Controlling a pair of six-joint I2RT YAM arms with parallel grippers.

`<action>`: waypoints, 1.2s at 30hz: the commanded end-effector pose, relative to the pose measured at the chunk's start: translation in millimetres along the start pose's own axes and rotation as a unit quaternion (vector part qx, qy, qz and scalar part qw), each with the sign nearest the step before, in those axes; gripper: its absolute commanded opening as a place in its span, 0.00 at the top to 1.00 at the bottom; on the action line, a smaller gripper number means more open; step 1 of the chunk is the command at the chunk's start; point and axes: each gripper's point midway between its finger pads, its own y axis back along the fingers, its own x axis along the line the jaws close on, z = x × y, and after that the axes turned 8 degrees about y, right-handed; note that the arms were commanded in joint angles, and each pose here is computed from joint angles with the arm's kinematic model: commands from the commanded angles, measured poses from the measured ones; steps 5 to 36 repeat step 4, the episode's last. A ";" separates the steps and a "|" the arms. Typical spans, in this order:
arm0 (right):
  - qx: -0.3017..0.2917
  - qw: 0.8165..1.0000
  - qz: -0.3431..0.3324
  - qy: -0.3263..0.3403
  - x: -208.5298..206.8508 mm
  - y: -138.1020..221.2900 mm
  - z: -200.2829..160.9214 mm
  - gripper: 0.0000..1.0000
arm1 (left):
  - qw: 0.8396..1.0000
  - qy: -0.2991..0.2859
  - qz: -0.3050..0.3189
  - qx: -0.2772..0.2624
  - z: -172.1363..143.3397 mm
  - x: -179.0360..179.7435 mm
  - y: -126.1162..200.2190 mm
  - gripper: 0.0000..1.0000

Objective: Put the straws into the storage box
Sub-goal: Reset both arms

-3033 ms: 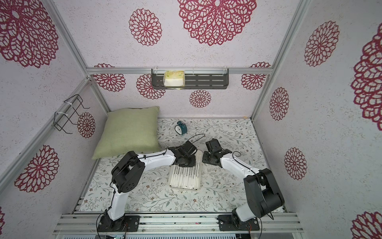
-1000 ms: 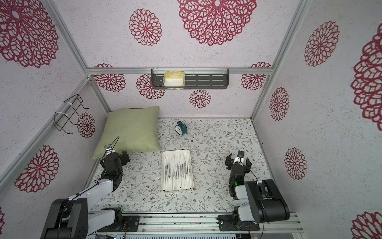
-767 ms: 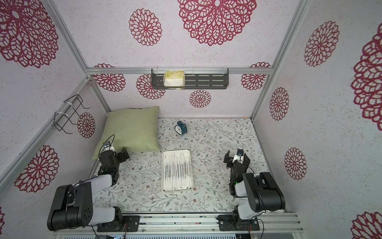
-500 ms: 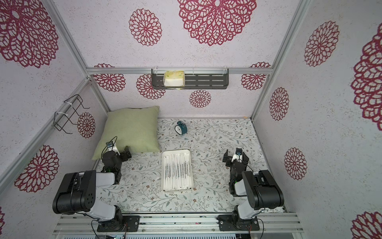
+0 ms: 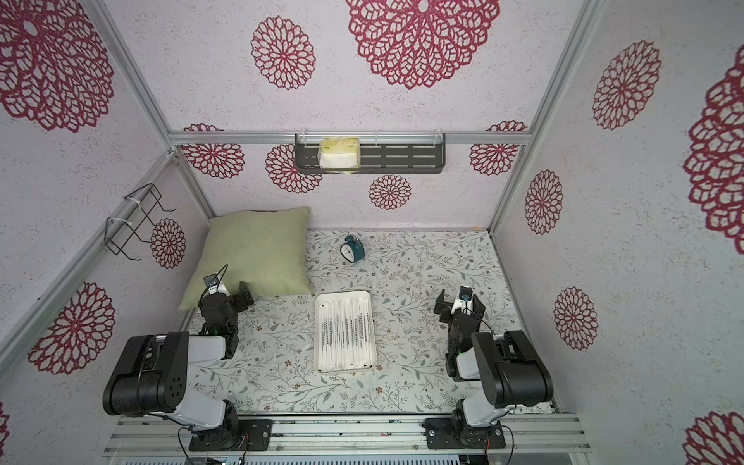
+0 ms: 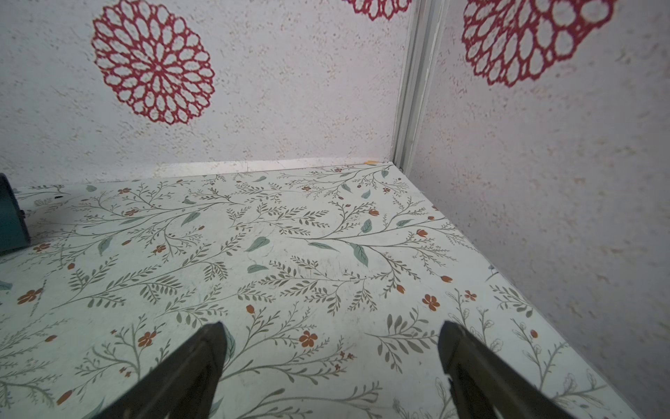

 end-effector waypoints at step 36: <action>-0.018 1.000 -0.014 -0.011 -5.6 -2.3 11.3 0.01 | 0.999 -0.009 0.029 -0.033 11.6 -0.1 1.7 0.02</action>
